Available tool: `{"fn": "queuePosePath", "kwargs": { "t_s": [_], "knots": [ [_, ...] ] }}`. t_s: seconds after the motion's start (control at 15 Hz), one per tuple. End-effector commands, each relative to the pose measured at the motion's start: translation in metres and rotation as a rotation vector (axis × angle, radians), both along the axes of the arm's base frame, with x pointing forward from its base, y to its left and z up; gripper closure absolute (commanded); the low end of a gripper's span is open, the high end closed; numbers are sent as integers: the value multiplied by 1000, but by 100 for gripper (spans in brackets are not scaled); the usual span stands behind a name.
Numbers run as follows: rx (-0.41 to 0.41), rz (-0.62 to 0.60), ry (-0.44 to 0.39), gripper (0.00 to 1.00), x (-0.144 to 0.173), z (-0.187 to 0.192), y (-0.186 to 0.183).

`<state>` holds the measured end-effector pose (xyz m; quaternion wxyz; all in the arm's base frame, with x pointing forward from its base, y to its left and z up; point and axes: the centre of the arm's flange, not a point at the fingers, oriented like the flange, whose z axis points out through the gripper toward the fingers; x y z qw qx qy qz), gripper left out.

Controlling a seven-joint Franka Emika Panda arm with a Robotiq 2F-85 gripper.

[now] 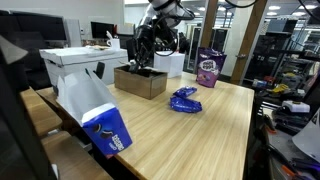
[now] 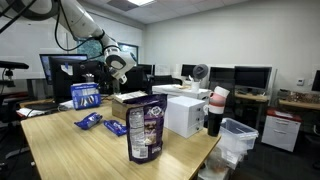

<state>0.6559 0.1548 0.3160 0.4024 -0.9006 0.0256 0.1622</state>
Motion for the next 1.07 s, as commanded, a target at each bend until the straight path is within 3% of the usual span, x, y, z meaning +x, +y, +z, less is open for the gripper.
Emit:
{"fn": "queuePosePath", "kwargs": {
  "t_s": [0.0,0.33,1.0],
  "knots": [
    [-25,-26,22,94,-15,-2,-4],
    [-185,-110,61,94,-14,-12,18],
    [-447,-162,101,94,-15,-22,63]
  ]
}}
